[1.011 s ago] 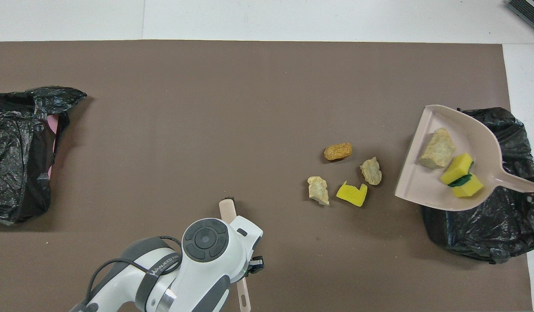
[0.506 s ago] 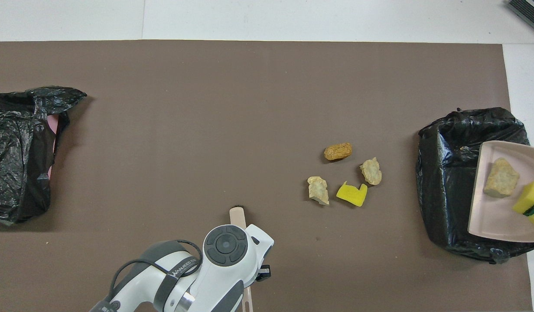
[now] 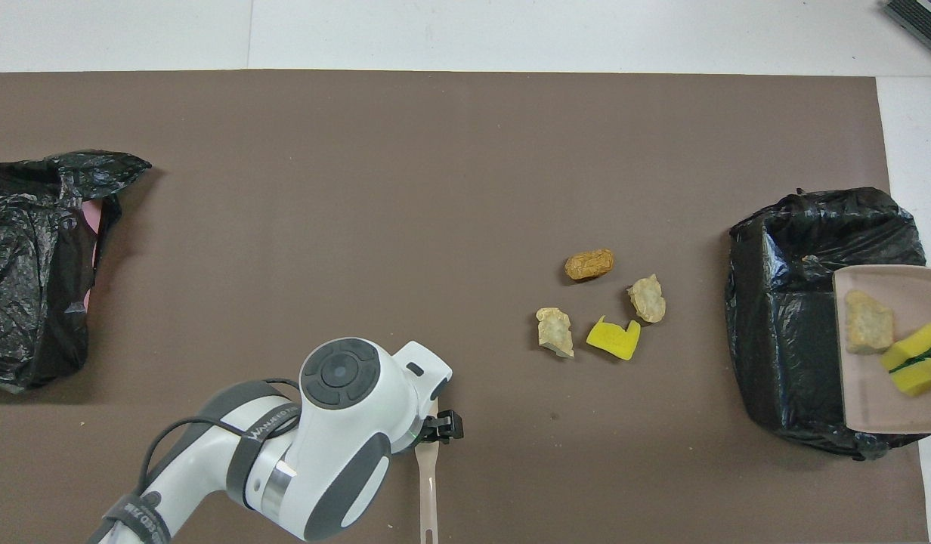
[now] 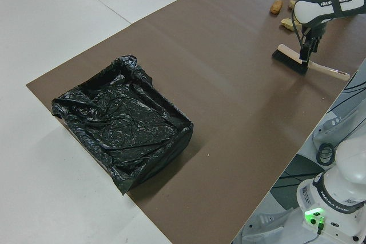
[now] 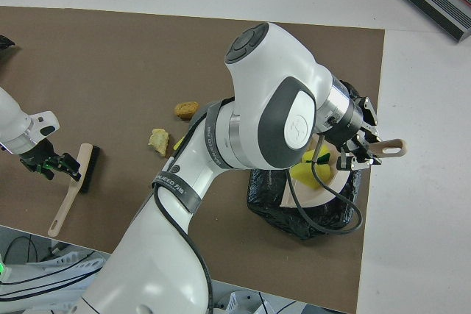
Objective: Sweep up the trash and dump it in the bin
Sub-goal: 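Carry the dustpan with the right gripper to the far black bag, then tip the dustpan over the bag while the left gripper withdraws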
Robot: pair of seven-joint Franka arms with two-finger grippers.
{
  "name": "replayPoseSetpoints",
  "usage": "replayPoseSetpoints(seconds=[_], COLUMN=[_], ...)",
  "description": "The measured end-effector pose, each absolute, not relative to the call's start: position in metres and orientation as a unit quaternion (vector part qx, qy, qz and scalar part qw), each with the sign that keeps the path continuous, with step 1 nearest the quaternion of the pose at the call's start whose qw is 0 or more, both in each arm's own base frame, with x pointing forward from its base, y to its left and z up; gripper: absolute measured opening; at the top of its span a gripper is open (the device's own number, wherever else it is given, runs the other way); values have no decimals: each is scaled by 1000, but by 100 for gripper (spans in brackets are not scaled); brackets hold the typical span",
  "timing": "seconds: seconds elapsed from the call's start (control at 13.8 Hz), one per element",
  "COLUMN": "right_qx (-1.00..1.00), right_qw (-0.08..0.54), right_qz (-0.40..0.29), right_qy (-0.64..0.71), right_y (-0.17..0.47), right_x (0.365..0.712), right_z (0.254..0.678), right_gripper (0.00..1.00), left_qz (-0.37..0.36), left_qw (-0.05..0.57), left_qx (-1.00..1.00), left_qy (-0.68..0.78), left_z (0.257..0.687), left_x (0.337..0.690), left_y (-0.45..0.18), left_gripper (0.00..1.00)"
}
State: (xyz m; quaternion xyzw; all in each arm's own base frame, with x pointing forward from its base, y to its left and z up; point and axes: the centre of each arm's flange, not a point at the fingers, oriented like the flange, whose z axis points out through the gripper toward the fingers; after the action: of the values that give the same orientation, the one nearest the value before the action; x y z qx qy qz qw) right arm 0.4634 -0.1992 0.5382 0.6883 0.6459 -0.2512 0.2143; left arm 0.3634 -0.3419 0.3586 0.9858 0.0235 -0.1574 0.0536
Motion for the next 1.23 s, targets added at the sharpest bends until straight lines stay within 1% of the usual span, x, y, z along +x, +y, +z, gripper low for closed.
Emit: replayPoseSetpoints(seconds=[0.22,0.51,0.72,0.94,1.23], right_qx=[646,616,585,566,548], right_qw=[239,264,293,311,353], right_qz=[-277,-294,-314,-319,-336], right_qy=[670,682,688,694,680], right_y=[-173,-167,-162,-145,-111], right_x=[463,458,460,466,471], right_z=[535,530,534,534,519], right_gripper=[32,32,32,32,32], left_qz=[-132,-100,-70,-50,-41], left_qw=[63,87,85,91,96], left_qx=[989,990,992,993,994], left_qy=[22,44,58,49,33], left_z=[373,399,423,452,487], left_x=[404,460,496,523,543], left_y=[-312,-262,-221,-180,-134], left_gripper=[100,100,100,100,100])
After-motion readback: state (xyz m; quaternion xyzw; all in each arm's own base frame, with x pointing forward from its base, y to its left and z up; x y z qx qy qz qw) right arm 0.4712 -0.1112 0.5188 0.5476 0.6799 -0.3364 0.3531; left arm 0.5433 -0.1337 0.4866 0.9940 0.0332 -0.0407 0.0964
